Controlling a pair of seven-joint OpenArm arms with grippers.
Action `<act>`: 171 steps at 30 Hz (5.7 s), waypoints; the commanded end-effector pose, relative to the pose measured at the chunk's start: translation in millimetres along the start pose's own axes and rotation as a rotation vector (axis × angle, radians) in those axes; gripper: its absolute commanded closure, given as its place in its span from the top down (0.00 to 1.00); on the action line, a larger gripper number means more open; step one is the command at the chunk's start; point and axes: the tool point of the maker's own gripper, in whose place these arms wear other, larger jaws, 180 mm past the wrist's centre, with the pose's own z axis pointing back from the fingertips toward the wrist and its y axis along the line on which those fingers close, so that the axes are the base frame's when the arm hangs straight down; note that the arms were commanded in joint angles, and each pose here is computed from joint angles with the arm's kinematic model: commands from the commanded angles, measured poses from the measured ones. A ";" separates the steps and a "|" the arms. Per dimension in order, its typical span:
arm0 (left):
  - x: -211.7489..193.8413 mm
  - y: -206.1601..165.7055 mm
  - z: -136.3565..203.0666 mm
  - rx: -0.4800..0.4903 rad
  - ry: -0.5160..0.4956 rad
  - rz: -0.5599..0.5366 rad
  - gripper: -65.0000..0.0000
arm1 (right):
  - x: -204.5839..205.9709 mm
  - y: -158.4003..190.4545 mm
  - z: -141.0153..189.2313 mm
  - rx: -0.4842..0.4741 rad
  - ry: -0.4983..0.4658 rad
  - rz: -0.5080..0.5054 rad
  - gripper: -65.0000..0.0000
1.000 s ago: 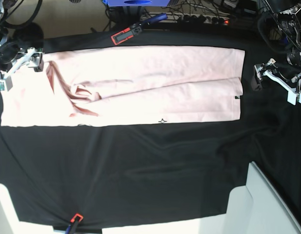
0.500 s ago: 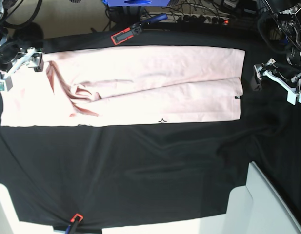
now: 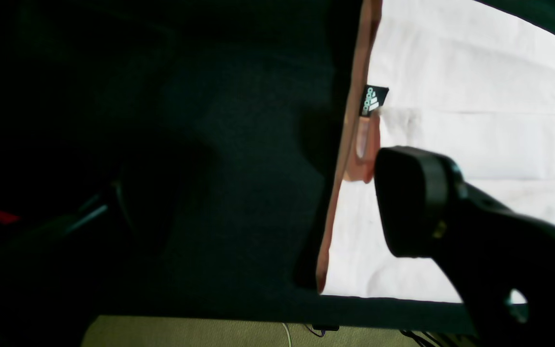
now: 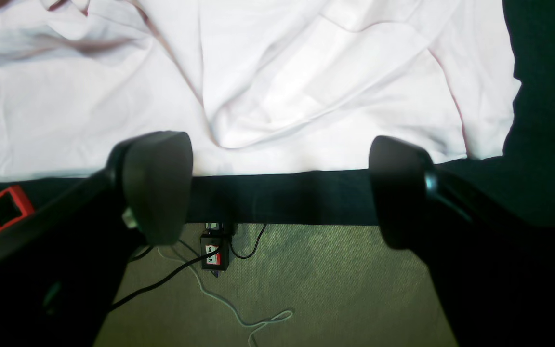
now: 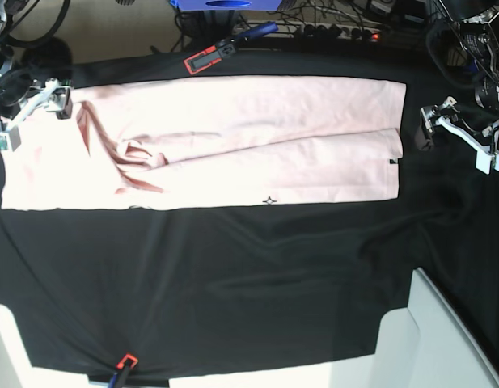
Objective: Fold the T-shirt properly
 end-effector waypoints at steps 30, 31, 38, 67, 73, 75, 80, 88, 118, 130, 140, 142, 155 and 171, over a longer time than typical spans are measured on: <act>16.6 4.1 5.5 0.007 -0.045 -0.014 0.97 | 10.2 -3.9 4.3 -0.009 -0.036 0.009 0.83; 16.6 4.1 5.5 0.007 -0.045 -0.014 0.97 | 10.2 -3.9 4.3 -0.009 -0.036 0.009 0.83; 16.6 4.1 5.5 0.007 -0.045 -0.014 0.97 | 10.2 -3.9 4.3 -0.009 -0.036 0.009 0.83; 13.3 3.4 4.9 0.005 -0.036 -0.013 0.97 | 11.3 -3.4 4.1 -0.008 -0.039 0.008 0.83; 12.5 3.1 4.8 0.004 -0.034 -0.014 0.97 | 11.3 -3.4 4.1 -0.008 -0.039 0.008 0.83; 12.6 3.5 5.0 0.005 -0.034 -0.013 0.97 | 11.3 -2.9 3.9 -0.007 -0.038 0.009 0.83; 11.9 3.7 5.2 0.006 -0.033 -0.013 0.97 | 11.4 -2.4 3.7 -0.006 -0.038 0.010 0.83; 10.9 3.8 5.3 0.006 -0.032 -0.011 0.97 | 10.7 -2.4 3.8 -0.006 -0.037 0.010 0.83; 8.2 -12.7 -1.7 -0.031 -0.049 0.020 0.97 | 12.9 3.1 1.8 0.005 -0.048 -0.009 0.83; 11.7 -30.7 -0.3 -0.054 -0.079 0.020 0.97 | 9.5 5.2 1.6 0.009 -0.042 -0.016 0.84; 8.3 -29.5 -0.5 -0.050 -0.070 0.020 0.97 | 7.1 14.0 -0.7 0.026 -0.041 -0.037 0.84; 9.5 -29.2 0.1 -0.049 -0.073 0.017 0.97 | 6.2 17.5 -1.6 0.033 -0.041 -0.046 0.84; 13.5 -31.6 -0.8 -0.056 -0.084 0.021 0.97 | -4.5 26.5 -4.8 0.050 0.035 -0.070 0.83; 23.1 -34.3 -3.6 -0.063 -0.101 0.025 0.97 | 8.9 28.0 0.0 0.045 0.007 -0.059 0.83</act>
